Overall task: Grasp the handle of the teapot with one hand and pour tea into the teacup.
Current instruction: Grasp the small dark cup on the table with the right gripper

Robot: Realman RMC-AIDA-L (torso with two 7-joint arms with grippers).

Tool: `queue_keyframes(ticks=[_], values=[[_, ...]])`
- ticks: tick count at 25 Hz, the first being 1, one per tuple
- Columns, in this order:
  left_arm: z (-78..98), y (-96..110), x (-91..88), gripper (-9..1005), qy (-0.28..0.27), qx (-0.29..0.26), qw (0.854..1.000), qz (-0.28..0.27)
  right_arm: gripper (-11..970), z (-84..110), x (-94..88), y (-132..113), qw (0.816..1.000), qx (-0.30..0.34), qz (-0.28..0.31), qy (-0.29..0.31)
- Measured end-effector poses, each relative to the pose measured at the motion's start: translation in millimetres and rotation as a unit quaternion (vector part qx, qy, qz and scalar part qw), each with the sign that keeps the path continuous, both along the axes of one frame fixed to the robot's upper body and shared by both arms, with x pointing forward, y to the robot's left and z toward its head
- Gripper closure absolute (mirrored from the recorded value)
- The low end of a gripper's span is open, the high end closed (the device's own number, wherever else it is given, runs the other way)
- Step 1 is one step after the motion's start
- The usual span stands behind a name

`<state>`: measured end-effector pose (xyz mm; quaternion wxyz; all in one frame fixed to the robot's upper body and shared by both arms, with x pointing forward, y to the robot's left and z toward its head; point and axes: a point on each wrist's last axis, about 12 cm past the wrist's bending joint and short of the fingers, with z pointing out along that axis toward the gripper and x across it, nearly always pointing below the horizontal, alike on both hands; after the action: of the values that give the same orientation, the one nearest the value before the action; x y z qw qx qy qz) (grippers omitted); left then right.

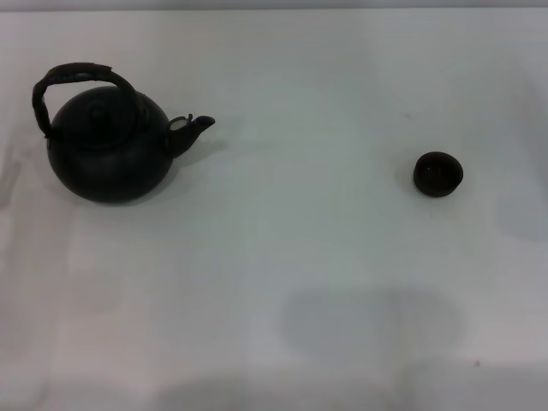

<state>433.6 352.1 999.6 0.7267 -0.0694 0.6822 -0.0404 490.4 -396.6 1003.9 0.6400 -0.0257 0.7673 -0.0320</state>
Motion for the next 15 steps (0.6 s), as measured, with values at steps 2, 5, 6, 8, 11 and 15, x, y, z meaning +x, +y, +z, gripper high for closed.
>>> queue_keyframes(ticks=[2,5,6,8,11,15], values=[[0.0,0,1.5,134,0.001,0.000,1.000,-0.001,131,0.0,0.0,0,1.000,0.000,0.000,0.000],[0.1,-1,2.0,133,0.001,0.000,1.000,-0.001,133,-0.2,0.3,1,1.000,-0.001,0.007,0.002],[0.1,-1,2.0,133,0.001,0.000,1.000,-0.001,134,-0.2,0.7,2,1.000,-0.003,0.013,0.004],[0.2,-1,2.1,133,0.001,0.000,1.000,-0.001,135,0.1,1.5,3,1.000,-0.005,0.023,0.006],[0.4,-1,2.7,134,0.000,0.000,1.000,-0.002,137,2.1,3.6,2,0.999,-0.007,0.039,0.011],[0.8,-1,3.4,134,-0.001,0.000,1.000,-0.002,140,12.2,10.0,-2,0.995,-0.016,0.092,0.025]])
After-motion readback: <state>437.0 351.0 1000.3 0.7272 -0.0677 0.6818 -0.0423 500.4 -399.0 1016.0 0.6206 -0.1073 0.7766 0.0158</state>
